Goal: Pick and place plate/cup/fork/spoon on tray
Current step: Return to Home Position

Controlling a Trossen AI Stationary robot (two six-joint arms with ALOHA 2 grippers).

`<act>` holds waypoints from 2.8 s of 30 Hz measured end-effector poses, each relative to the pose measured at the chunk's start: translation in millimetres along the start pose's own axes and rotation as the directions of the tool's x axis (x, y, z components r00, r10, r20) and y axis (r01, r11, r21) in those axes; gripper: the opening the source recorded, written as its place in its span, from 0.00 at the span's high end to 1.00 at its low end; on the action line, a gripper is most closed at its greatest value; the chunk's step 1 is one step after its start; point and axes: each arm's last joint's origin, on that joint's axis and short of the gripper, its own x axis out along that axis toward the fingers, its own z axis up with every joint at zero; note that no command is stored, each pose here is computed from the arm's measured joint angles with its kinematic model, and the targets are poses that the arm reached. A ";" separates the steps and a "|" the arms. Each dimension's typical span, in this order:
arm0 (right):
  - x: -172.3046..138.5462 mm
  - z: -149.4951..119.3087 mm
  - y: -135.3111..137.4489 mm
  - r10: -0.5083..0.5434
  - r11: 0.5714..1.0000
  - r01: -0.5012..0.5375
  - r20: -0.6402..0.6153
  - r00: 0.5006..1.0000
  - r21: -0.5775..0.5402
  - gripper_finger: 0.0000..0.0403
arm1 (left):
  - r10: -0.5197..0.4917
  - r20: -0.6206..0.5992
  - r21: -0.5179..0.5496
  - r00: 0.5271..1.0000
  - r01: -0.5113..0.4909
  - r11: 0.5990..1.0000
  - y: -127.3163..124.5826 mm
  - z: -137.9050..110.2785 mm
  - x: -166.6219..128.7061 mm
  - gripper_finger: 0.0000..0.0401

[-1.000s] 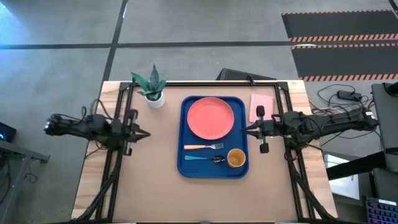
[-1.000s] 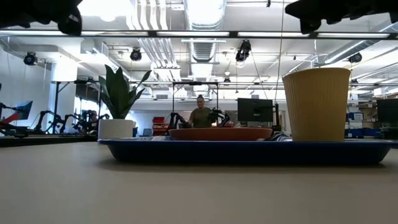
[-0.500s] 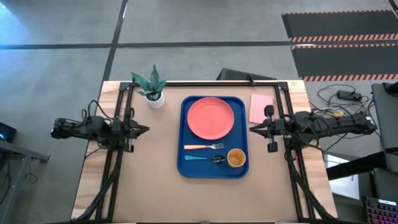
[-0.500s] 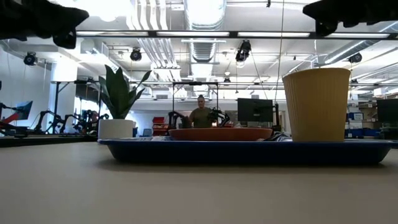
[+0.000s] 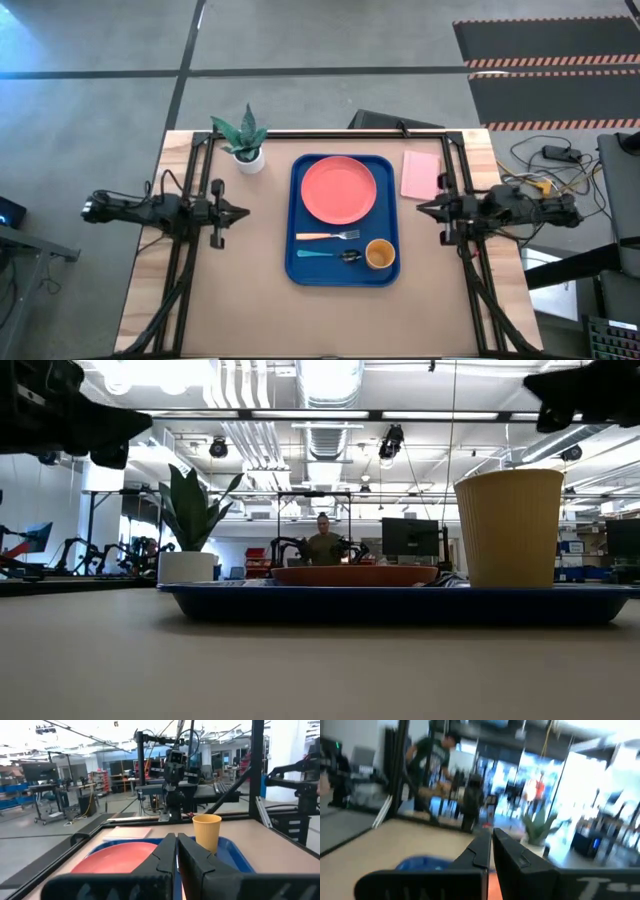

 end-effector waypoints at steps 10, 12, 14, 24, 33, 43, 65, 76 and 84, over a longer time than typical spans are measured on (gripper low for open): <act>0.3 -19.3 6.4 0.066 0.995 -0.067 -0.023 0.998 -0.078 0.98 | 0.044 -0.002 -0.048 0.999 -0.044 0.998 0.3 -6.0 1.3 1.00; 1.1 -29.1 10.1 0.114 0.989 -0.117 -0.041 0.993 -0.085 0.98 | 0.042 -0.017 -0.040 0.999 -0.043 0.998 0.1 -7.4 1.8 1.00; 2.2 -37.7 13.1 0.140 0.985 -0.142 -0.026 0.990 -0.102 0.98 | 0.043 -0.026 -0.037 0.999 -0.044 0.998 -0.2 -8.3 2.5 1.00; 3.0 -40.6 12.9 0.106 0.994 -0.106 -0.012 0.994 0.010 0.98 | 0.041 -0.067 -0.028 0.997 -0.043 0.999 -1.1 -12.0 5.2 1.00; 3.1 -41.1 13.0 0.107 0.966 -0.100 -0.016 0.994 0.238 0.98 | 0.038 -0.092 -0.021 0.995 -0.040 0.999 -1.8 -14.7 6.6 1.00; 3.1 -41.3 13.0 0.107 0.958 -0.098 -0.017 0.994 0.269 0.98 | 0.036 -0.122 -0.013 0.992 -0.038 0.999 -2.4 -17.6 8.2 1.00; 3.1 -41.5 13.1 0.107 0.958 -0.098 -0.018 0.994 0.269 0.98 | 0.031 -0.179 0.002 0.983 -0.031 1.000 -3.7 -23.2 11.1 1.00; 3.1 -41.7 13.1 0.107 0.958 -0.098 -0.018 0.994 0.269 0.98 | 0.030 -0.201 0.008 0.979 -0.028 1.000 -4.2 -25.4 12.1 1.00; 3.1 -41.7 13.1 0.107 0.958 -0.098 -0.019 0.994 0.268 0.98 | 0.029 -0.212 0.012 0.977 -0.027 1.000 -4.5 -26.5 12.6 1.00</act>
